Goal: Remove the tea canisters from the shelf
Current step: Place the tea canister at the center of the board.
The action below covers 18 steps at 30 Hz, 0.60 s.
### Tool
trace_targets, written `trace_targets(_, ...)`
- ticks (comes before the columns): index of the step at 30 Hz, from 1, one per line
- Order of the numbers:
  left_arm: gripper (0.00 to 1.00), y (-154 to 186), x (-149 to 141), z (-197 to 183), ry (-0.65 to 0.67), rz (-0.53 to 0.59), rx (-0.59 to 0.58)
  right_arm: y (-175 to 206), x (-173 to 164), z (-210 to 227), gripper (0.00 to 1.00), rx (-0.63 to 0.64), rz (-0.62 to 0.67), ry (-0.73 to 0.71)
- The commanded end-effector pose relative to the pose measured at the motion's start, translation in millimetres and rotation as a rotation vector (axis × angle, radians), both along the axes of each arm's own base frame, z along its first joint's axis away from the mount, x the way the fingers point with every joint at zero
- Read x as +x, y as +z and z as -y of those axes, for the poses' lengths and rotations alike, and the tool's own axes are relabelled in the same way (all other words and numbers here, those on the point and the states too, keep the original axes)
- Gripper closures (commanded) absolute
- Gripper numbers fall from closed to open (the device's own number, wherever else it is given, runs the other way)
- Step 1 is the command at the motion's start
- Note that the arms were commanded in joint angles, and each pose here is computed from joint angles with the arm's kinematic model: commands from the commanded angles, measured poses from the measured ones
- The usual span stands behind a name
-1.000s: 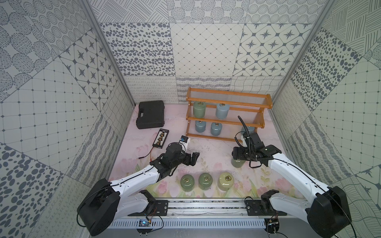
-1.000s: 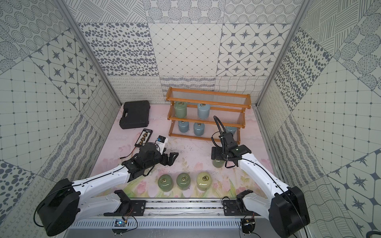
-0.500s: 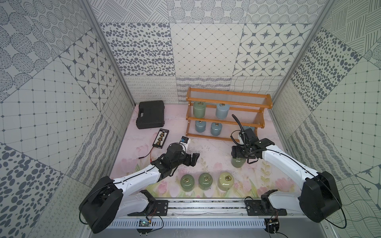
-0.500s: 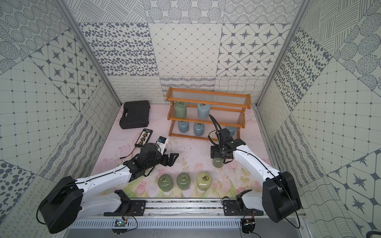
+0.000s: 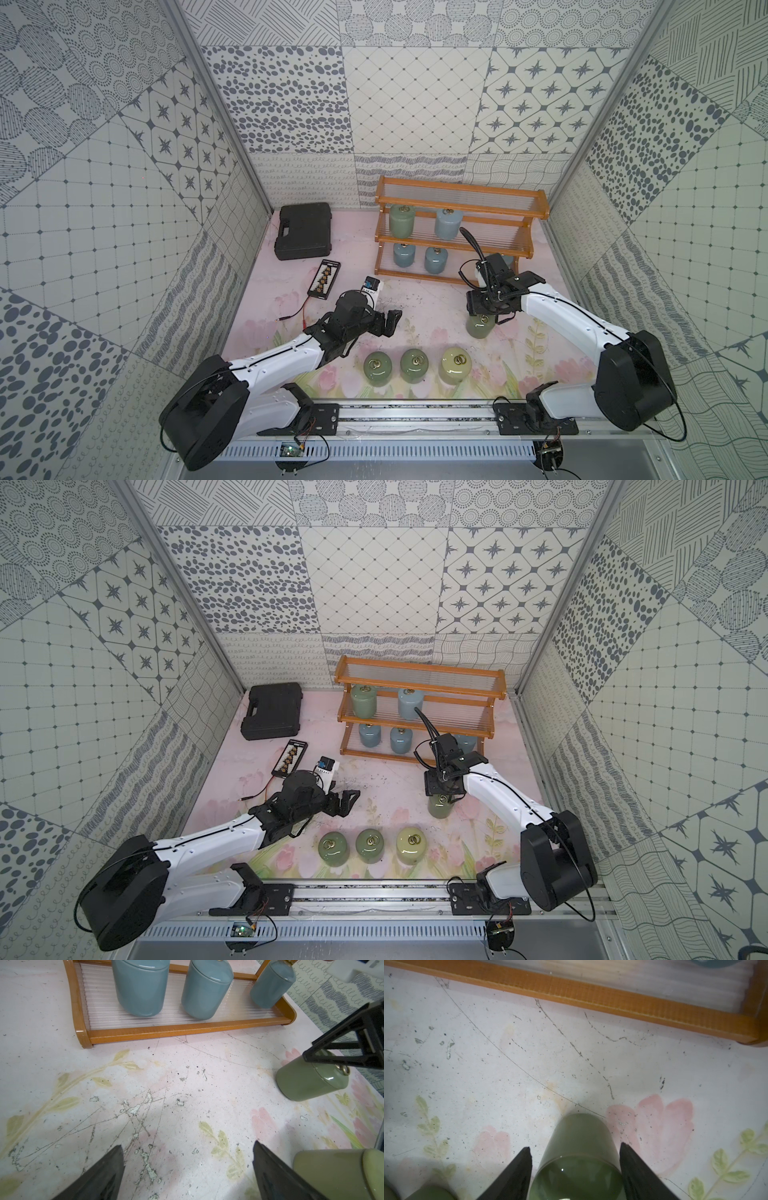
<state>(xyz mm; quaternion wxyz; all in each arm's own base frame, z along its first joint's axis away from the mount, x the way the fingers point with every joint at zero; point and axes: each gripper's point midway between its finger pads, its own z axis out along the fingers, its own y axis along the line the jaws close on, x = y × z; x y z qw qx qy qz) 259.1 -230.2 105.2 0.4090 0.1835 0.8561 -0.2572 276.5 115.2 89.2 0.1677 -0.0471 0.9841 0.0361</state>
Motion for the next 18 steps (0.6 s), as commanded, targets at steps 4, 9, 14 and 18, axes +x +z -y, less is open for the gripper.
trace_targets(4, 0.0, 7, 4, 3, 0.003, 0.032, -0.04, -14, -28, 3, 0.33, -0.047, -0.068, 0.007)
trace_targets(9, 0.0, 8, 4, 4, 0.002, 0.032, -0.043, -25, -45, 3, 0.34, -0.076, -0.12, 0.007)
trace_targets(14, 0.0, 7, 2, 3, -0.002, 0.031, -0.045, -30, -61, 10, 0.34, -0.111, -0.15, -0.018)
trace_targets(18, 0.0, 6, 2, 2, -0.002, 0.032, -0.04, -29, -70, 18, 0.34, -0.131, -0.133, -0.056)
